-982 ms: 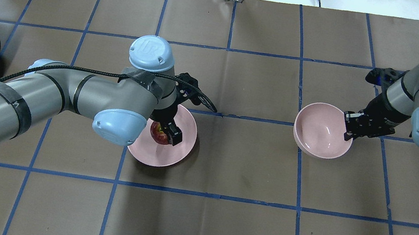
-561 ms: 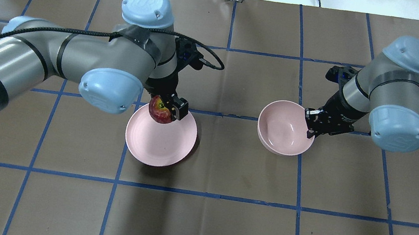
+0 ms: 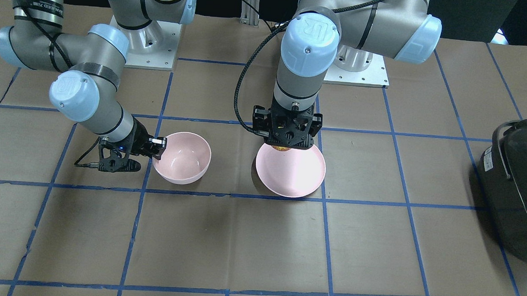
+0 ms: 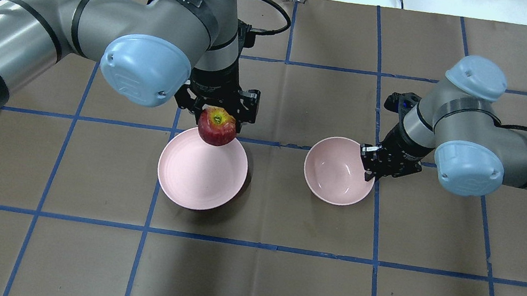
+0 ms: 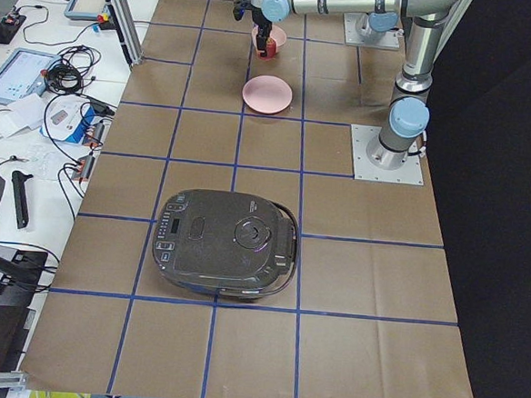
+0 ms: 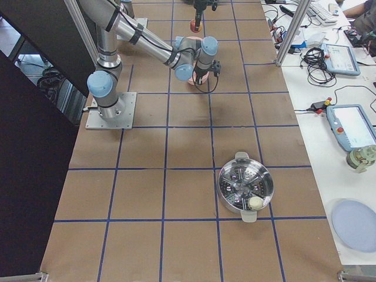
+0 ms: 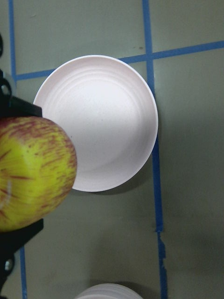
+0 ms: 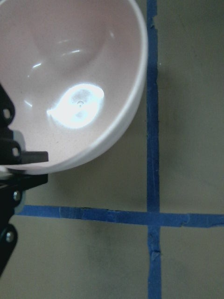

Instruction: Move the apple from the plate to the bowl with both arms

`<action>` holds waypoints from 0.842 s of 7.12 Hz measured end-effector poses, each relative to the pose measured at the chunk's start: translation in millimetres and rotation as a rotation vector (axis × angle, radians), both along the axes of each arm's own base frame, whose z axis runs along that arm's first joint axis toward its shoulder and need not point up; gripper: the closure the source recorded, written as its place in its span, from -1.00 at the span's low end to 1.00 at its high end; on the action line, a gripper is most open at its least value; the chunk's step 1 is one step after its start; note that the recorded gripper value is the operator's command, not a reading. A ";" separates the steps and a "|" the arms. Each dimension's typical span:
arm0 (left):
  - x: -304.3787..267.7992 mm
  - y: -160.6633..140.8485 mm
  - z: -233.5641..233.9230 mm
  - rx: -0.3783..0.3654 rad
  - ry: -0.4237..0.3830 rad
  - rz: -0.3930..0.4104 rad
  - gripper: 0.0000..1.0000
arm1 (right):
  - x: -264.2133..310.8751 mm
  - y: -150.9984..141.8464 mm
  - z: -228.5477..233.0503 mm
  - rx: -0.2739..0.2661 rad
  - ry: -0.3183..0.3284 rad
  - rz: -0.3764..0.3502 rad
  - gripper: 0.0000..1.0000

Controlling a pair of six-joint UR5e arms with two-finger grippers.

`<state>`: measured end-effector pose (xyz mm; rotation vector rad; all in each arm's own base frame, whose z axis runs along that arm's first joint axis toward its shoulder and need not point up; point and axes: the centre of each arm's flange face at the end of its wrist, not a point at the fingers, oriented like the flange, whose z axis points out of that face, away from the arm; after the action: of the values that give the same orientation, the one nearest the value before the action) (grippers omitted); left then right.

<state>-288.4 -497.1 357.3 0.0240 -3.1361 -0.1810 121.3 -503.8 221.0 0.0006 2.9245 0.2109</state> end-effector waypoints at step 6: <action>-129.6 22.8 -54.1 -0.064 0.087 0.270 0.63 | -58.5 -34.2 220.6 -0.143 0.244 -0.034 -1.00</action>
<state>-418.0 -474.2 303.1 0.4236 -3.0084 -0.0782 62.8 -538.1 441.6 0.0580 3.1725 -0.0053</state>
